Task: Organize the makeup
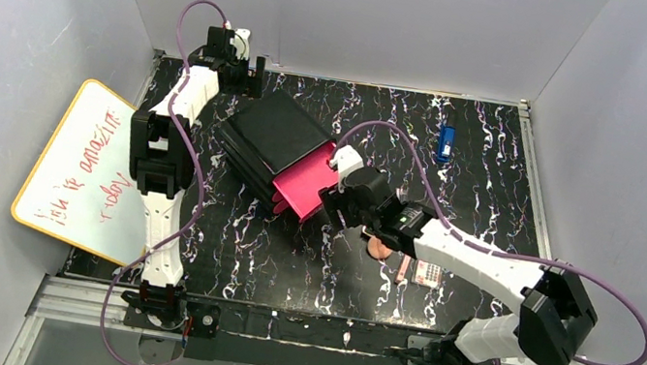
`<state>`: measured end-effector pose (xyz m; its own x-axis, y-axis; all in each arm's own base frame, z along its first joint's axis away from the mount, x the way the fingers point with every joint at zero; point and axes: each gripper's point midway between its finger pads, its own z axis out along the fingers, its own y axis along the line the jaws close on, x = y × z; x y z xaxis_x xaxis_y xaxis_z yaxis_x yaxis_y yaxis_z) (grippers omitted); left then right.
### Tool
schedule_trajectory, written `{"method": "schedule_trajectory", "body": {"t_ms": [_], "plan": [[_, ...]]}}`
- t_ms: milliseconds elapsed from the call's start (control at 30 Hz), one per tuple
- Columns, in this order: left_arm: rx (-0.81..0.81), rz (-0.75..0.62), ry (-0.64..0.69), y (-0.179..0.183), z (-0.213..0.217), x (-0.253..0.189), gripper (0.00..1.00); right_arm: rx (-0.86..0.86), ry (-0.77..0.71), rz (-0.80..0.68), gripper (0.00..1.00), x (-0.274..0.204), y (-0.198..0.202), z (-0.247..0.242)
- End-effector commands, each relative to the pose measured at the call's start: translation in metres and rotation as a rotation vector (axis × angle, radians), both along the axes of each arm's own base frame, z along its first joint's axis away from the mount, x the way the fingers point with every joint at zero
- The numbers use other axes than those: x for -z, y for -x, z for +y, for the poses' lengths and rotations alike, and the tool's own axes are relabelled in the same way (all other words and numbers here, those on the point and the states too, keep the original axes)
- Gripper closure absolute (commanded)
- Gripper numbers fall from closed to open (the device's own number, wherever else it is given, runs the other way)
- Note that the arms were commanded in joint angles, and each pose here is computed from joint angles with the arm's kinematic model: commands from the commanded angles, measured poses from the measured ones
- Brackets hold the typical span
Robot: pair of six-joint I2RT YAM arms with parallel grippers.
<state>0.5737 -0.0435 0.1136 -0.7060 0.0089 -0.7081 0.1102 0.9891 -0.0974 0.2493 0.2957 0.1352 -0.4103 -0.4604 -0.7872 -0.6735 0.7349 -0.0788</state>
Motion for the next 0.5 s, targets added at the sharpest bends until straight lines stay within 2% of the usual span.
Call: {"method": "schedule_trajectory", "body": {"t_ms": [0,233,367,467], "plan": [[0.024,-0.006,0.006,-0.001,-0.003,-0.009,0.03,0.062,-0.044,-0.094,0.22,-0.059,-0.007,-0.015],[0.028,0.002,0.01,-0.001,-0.004,-0.007,0.03,0.244,-0.069,-0.162,0.18,-0.103,0.011,-0.085],[0.03,0.003,0.013,-0.002,-0.004,-0.006,0.03,0.461,-0.007,-0.079,0.2,-0.084,0.017,-0.125],[0.038,0.006,0.022,-0.002,-0.006,-0.005,0.03,0.501,-0.02,0.01,0.21,-0.059,0.026,-0.125]]}}
